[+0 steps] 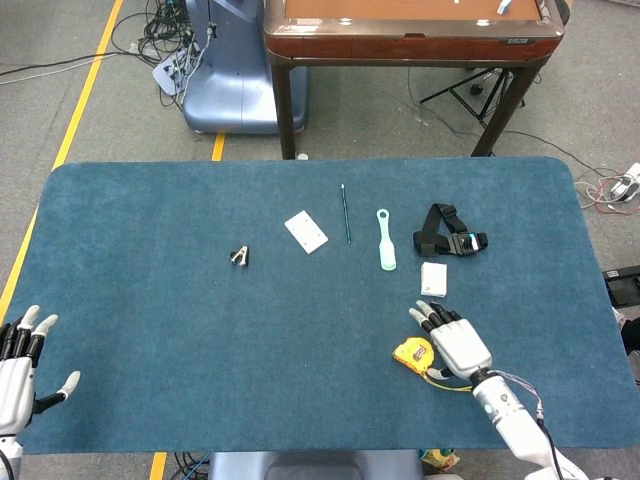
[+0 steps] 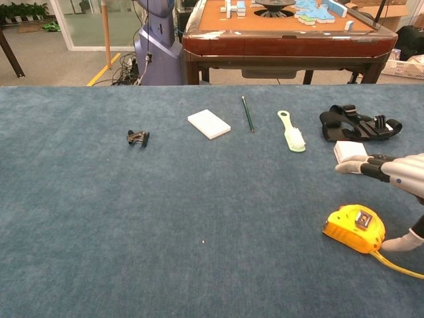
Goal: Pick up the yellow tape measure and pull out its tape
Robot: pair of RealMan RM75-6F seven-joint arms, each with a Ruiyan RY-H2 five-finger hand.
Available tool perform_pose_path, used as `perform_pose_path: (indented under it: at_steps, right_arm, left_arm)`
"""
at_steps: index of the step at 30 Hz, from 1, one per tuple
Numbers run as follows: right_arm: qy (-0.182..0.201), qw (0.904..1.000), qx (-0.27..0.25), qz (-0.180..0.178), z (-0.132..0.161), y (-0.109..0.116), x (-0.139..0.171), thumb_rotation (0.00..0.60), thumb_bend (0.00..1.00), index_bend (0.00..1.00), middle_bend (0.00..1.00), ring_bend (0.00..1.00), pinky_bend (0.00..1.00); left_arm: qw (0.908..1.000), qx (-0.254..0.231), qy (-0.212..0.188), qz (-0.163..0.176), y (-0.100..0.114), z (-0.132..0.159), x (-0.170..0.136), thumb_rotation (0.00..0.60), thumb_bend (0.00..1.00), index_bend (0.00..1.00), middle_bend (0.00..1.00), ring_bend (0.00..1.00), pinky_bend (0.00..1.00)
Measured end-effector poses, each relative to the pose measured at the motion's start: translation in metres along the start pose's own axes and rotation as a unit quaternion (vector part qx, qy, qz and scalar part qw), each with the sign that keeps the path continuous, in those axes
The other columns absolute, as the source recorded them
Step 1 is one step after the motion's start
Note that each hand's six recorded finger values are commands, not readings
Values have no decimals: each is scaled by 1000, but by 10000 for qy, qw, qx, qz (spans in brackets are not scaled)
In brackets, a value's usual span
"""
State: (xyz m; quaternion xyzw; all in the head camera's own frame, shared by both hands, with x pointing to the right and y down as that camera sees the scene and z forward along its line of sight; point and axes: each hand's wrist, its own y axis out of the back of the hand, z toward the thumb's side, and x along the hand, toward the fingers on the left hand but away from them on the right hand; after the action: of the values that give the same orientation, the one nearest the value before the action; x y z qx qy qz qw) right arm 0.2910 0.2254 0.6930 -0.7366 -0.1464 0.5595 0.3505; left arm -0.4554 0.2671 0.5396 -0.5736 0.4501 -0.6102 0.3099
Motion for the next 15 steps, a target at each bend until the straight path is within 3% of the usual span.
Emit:
perform_pose_path:
  at_steps: [7,15]
  right_arm:
    - [56,9999,96,-4,8,-1,-27,600,0,0,54,69,201]
    - [-110,9996,137,-199,5,14,-58,600,0,0,54,69,201]
  left_arm:
    - [10000,-8,51,25,1,-4,-2,600,213,131,0,0,0]
    - [9999,14,108,27,3,-9,-2,600,213,132,0,0,0]
